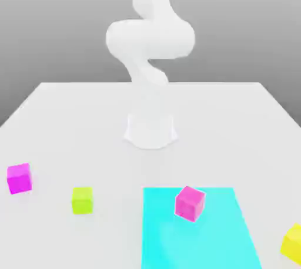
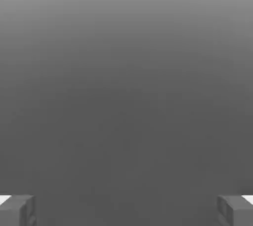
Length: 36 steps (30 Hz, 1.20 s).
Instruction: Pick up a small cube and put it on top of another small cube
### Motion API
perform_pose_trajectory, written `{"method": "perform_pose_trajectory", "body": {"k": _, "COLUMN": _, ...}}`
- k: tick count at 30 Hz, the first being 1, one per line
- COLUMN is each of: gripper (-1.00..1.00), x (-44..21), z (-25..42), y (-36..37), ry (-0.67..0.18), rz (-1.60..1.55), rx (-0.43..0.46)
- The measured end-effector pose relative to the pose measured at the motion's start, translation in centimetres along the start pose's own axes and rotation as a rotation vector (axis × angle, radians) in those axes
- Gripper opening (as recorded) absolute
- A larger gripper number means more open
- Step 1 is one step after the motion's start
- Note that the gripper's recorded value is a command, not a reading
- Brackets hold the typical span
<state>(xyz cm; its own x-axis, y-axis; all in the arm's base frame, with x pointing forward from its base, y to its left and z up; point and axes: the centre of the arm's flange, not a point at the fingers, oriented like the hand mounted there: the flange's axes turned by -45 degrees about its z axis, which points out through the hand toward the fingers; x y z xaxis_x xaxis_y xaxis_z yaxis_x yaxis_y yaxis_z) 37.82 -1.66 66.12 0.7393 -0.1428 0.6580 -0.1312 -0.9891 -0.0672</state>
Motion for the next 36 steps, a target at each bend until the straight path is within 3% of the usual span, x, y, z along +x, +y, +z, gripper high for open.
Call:
{"method": "perform_pose_trajectory", "body": {"k": 9, "gripper": 0.00, "x": -8.3, "z": 18.5, "y": 8.3, "ry": -0.249, "rz": 0.492, "rx": -0.185}}
{"method": "perform_pose_trajectory", "body": {"k": 19, "gripper": 0.00, "x": -29.8, "z": 31.6, "y": 18.0, "ry": -0.528, "rz": 1.175, "rx": -0.491}}
{"method": "perform_pose_trajectory", "body": {"k": 27, "gripper": 0.00, "x": -36.8, "z": 36.8, "y": 19.0, "ry": -0.561, "rz": 1.261, "rx": -0.536}}
{"method": "perform_pose_trajectory", "body": {"k": 28, "gripper": -1.00, "x": -37.2, "z": 37.1, "y": 19.0, "ry": -0.561, "rz": 1.261, "rx": -0.536}}
{"method": "perform_pose_trajectory", "body": {"k": 36, "gripper": -1.00, "x": -36.7, "z": 36.6, "y": 19.0, "ry": -0.559, "rz": 1.262, "rx": -0.535}}
